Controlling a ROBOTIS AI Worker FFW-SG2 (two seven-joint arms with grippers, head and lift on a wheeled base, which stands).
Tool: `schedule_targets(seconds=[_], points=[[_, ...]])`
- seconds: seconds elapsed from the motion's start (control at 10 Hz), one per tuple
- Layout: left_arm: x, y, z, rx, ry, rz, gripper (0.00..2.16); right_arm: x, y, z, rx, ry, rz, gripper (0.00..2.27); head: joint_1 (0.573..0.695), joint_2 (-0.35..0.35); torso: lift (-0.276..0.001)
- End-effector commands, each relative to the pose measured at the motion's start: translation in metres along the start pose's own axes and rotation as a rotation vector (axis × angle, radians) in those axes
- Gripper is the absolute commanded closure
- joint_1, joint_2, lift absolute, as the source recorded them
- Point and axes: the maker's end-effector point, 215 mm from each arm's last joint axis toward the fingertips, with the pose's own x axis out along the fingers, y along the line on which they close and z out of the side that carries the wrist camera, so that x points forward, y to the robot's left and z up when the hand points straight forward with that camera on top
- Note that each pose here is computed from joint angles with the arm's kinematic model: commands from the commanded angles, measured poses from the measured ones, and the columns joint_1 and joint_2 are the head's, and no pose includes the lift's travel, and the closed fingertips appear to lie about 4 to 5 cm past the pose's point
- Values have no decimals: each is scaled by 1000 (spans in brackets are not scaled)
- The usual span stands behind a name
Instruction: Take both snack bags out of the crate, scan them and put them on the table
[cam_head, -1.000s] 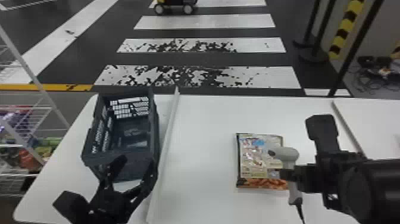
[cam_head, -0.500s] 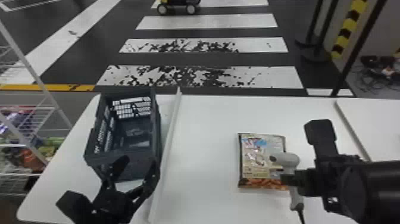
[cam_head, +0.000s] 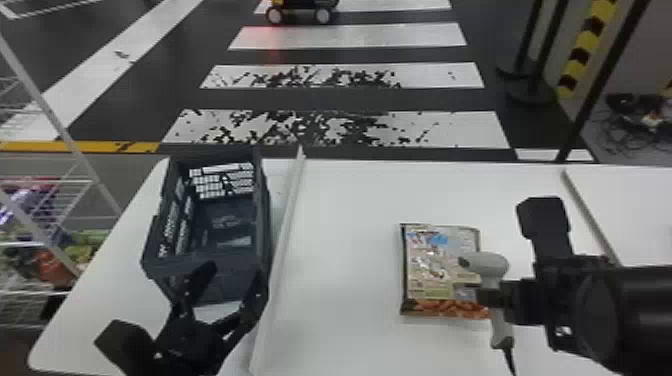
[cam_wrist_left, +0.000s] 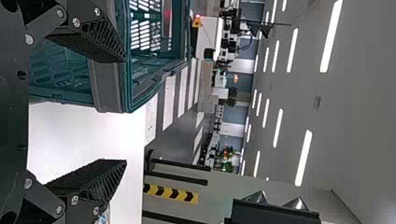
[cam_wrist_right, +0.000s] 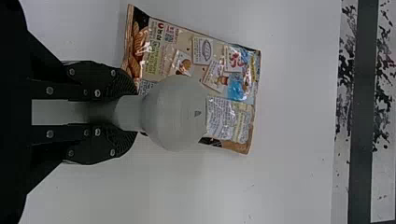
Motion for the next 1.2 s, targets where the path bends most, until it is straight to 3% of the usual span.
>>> schedule_targets(seconds=[0.0,0.5,0.8,1.1], points=[[0,1,0,0,0,0,248,0,-19,-3,35,6,-27,2260,695,91,-93],[1,2,-1,-1,2,1,248,6,-120,-32,164,60,-135,2260,695,-25,-93],[1,2,-2,-2,3,2,248,28,-155,15,136,-141,-168,2260,695,-87,-93],[0,3,-2,-3,4,6,248,35,-167,12,133,-110,-195,2260,695,-113,-93]])
